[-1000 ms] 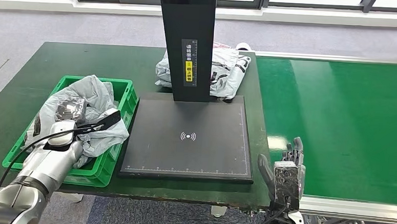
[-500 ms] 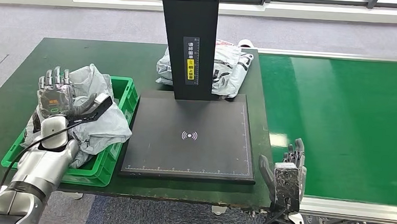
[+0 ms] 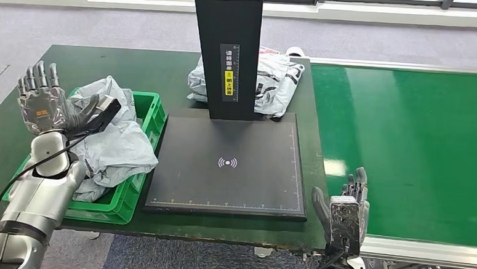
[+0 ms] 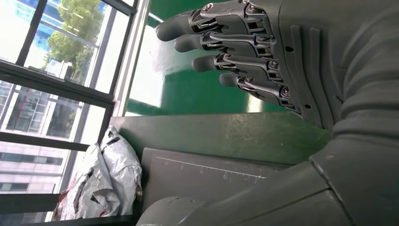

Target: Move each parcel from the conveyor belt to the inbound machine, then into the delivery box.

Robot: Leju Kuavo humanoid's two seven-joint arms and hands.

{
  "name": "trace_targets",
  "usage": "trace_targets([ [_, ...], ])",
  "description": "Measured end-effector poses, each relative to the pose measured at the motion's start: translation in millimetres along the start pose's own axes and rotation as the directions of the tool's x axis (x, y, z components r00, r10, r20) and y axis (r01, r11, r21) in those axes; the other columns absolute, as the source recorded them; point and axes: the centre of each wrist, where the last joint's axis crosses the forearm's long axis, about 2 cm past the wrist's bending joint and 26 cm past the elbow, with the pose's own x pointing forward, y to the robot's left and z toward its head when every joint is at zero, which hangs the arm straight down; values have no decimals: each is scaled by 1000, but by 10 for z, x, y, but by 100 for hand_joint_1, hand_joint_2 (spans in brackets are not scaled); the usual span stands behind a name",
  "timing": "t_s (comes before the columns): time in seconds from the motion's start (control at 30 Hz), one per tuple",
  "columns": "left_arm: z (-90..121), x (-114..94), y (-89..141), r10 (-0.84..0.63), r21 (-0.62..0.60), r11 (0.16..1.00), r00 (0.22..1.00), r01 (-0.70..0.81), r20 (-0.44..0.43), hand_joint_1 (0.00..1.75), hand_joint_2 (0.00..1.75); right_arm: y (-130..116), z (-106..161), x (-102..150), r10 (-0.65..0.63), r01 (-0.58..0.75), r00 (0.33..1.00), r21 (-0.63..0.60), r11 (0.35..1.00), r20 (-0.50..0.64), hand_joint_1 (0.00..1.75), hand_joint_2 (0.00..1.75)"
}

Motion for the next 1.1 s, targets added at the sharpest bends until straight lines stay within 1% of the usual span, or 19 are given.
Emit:
trace_targets([
  [0.13,-14,-52,49,13,51,999,1000,-12,-24,0,0,-2,1,0,4,-4,1000,-9,1000,1,0,175],
  [0.2,-22,-76,89,39,99,994,999,-39,-3,0,0,-4,2,-1,5,-5,1000,-17,1000,1,0,175],
  [0.27,-35,-74,170,103,176,978,992,-115,77,0,87,-6,10,-5,4,-4,1000,-27,1000,-2,0,175],
  [0.33,-27,-24,268,217,210,944,957,-257,194,0,175,-9,26,-12,0,0,1000,-36,999,-8,0,175],
  [0.37,14,30,308,314,184,912,912,-367,264,0,175,-10,34,-16,-3,3,1000,-38,999,-11,0,175],
  [0.4,87,92,333,440,136,855,838,-501,323,0,175,-12,40,-20,-7,7,1000,-39,999,-12,0,175],
  [0.43,191,159,344,571,79,766,733,-638,370,0,175,-16,43,-24,-11,10,1000,-39,999,-12,0,175],
  [0.47,322,234,347,698,21,643,598,-766,394,0,175,-23,43,-31,-12,11,1000,-40,999,-11,0,175],
  [0.5,457,308,343,798,-32,513,463,-858,386,0,175,-33,42,-37,-11,11,1000,-42,999,-10,0,175],
  [0.53,599,389,338,872,-89,387,333,-918,358,0,175,-41,40,-42,-9,9,1000,-44,999,-9,0,175],
  [0.6,914,547,328,959,-205,140,81,-969,272,0,175,-50,37,-47,-5,4,1000,-43,999,-8,0,175],
  [0.63,1081,621,328,975,-254,16,-42,-967,219,0,131,-50,36,-47,-3,2,1000,-42,999,-8,0,175],
  [0.7,1397,759,347,961,-321,-210,-256,-924,107,0,131,-55,28,-47,1,-1,1000,-40,999,-9,0,175],
  [0.73,1527,816,361,943,-340,-290,-328,-895,57,0,131,-61,22,-49,1,-2,1000,-41,999,-10,0,175],
  [0.77,1641,867,376,925,-354,-350,-379,-867,14,0,175,-69,17,-53,1,-2,1000,-43,999,-12,0,175],
  [0.83,1835,962,400,890,-381,-439,-451,-814,-62,0,175,-83,12,-62,-1,0,1000,-46,999,-16,0,175],
  [0.9,1990,1046,408,856,-402,-507,-500,-762,-132,0,175,-88,11,-65,-5,4,1000,-46,999,-18,0,175],
  [0.97,2106,1118,419,833,-414,-546,-525,-728,-175,0,175,-88,8,-64,-8,7,1000,-45,999,-18,0,175],
  [1.1,2236,1223,435,808,-424,-585,-544,-691,-227,0,175,-85,-3,-61,-18,18,1000,-39,999,-18,0,175],
])
